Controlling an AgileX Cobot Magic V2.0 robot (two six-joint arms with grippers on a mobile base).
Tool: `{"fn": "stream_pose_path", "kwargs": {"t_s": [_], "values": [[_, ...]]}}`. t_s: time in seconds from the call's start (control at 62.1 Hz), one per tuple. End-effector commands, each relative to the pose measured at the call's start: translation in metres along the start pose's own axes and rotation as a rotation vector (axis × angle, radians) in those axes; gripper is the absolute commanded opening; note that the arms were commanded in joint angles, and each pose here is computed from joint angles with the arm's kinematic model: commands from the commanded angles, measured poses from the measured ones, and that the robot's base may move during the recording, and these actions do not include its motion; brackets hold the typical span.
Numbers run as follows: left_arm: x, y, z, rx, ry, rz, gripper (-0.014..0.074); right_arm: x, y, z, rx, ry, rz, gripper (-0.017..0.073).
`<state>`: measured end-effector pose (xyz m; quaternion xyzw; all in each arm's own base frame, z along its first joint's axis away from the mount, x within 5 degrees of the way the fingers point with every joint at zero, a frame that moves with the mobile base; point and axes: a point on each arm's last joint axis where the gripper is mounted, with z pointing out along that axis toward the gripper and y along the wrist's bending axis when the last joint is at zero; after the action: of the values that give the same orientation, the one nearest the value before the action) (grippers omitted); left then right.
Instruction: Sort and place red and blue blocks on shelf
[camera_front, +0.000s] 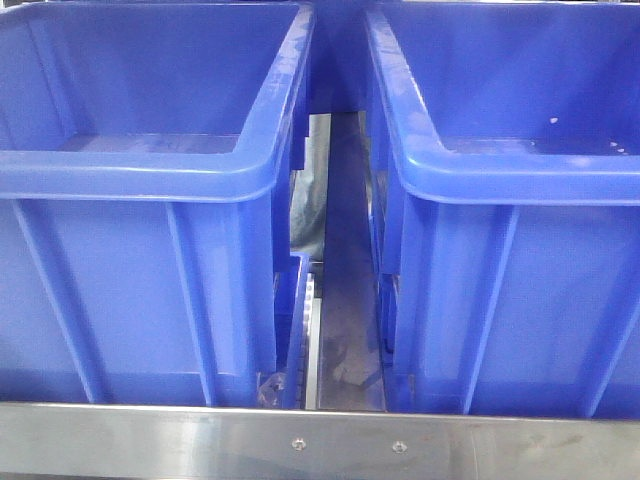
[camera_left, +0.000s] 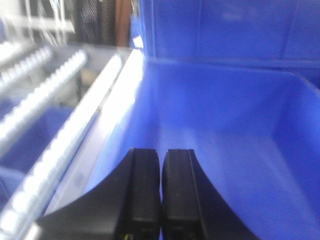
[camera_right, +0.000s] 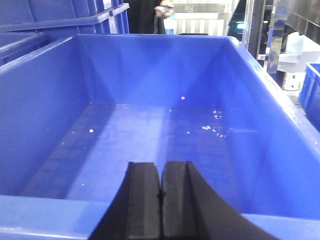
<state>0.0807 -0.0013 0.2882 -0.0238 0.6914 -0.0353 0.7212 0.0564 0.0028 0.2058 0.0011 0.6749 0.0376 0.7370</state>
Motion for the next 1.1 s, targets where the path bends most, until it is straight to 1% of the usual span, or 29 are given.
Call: {"fn": "stream_pose_path", "kwargs": {"t_s": [0.0, 0.097, 0.161, 0.226, 0.371, 0.483, 0.532, 1.08], "values": [[-0.004, 0.001, -0.005, -0.010, -0.132, 0.051, 0.0124, -0.016, 0.001, -0.003, -0.001, -0.121, -0.017, 0.0052], [0.020, 0.004, -0.012, -0.013, -0.119, 0.056, 0.0124, -0.016, 0.001, -0.003, -0.001, -0.121, -0.017, 0.0052], [0.035, 0.004, -0.018, -0.010, -0.125, 0.080, 0.0124, -0.016, 0.001, -0.003, -0.001, -0.121, -0.017, 0.0052], [0.047, 0.004, -0.024, 0.007, -0.140, 0.074, 0.0124, -0.016, 0.001, -0.003, -0.001, -0.121, -0.017, 0.0052], [0.059, 0.003, -0.028, 0.050, -0.156, 0.057, 0.0125, -0.016, 0.001, -0.003, -0.001, -0.121, -0.017, 0.0052], [0.071, 0.004, -0.028, 0.055, -0.139, 0.050, 0.0125, -0.016, 0.001, -0.003, -0.001, -0.121, -0.017, 0.0052], [0.074, 0.005, -0.028, 0.050, -0.142, 0.031, 0.0125, -0.016, 0.001, -0.003, -0.001, -0.121, -0.017, 0.0052], [0.073, 0.005, -0.029, 0.053, -0.145, 0.032, 0.0124, -0.016, 0.001, -0.003, -0.001, -0.121, -0.017, 0.0052]]}}
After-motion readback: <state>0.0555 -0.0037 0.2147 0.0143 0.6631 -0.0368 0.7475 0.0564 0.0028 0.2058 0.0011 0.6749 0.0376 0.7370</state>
